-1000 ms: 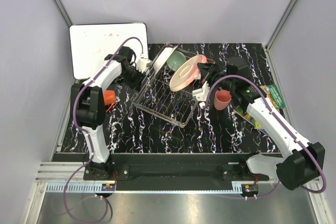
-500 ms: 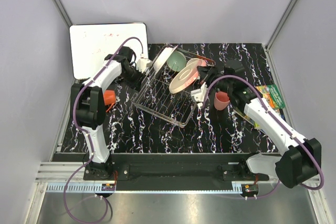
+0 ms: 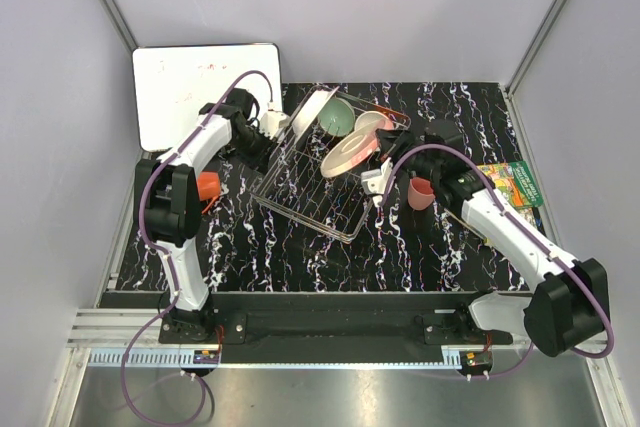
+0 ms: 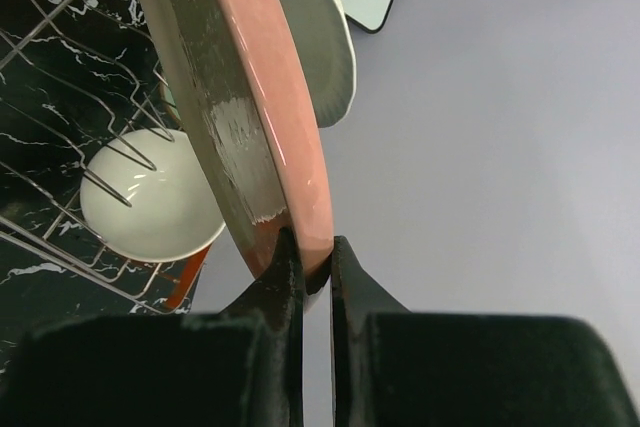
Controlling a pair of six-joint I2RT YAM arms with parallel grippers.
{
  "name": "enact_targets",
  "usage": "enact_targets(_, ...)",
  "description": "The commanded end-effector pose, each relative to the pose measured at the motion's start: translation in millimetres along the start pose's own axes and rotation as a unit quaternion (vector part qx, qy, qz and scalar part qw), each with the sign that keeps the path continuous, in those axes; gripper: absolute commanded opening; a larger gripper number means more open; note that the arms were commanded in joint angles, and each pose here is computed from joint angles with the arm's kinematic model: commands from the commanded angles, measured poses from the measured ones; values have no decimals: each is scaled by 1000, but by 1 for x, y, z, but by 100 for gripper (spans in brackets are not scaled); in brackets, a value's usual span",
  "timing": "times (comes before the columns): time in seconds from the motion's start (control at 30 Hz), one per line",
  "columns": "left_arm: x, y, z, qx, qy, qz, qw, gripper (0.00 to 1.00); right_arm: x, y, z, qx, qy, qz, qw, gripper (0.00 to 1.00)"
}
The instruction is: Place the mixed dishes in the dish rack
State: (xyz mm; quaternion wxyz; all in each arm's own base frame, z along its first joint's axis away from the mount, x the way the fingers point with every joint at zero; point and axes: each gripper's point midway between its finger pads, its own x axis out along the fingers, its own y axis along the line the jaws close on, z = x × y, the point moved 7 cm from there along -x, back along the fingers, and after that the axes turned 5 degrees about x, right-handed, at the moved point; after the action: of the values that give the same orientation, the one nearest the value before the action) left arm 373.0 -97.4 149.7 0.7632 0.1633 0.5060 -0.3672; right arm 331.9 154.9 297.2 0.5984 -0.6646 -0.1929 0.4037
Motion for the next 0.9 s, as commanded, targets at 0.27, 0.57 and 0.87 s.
enact_targets(0.27,-6,-8,6,1,-7,-17,1000,22,-25,-43,4,-29,19,-109,993,0)
enact_targets(0.57,-7,-9,6,3,-8,-17,1000,22,-13,-42,-2,-42,21,-93,995,0)
enact_targets(0.87,-7,-8,7,5,-12,-19,1000,21,5,-54,0,-76,-10,-39,996,0)
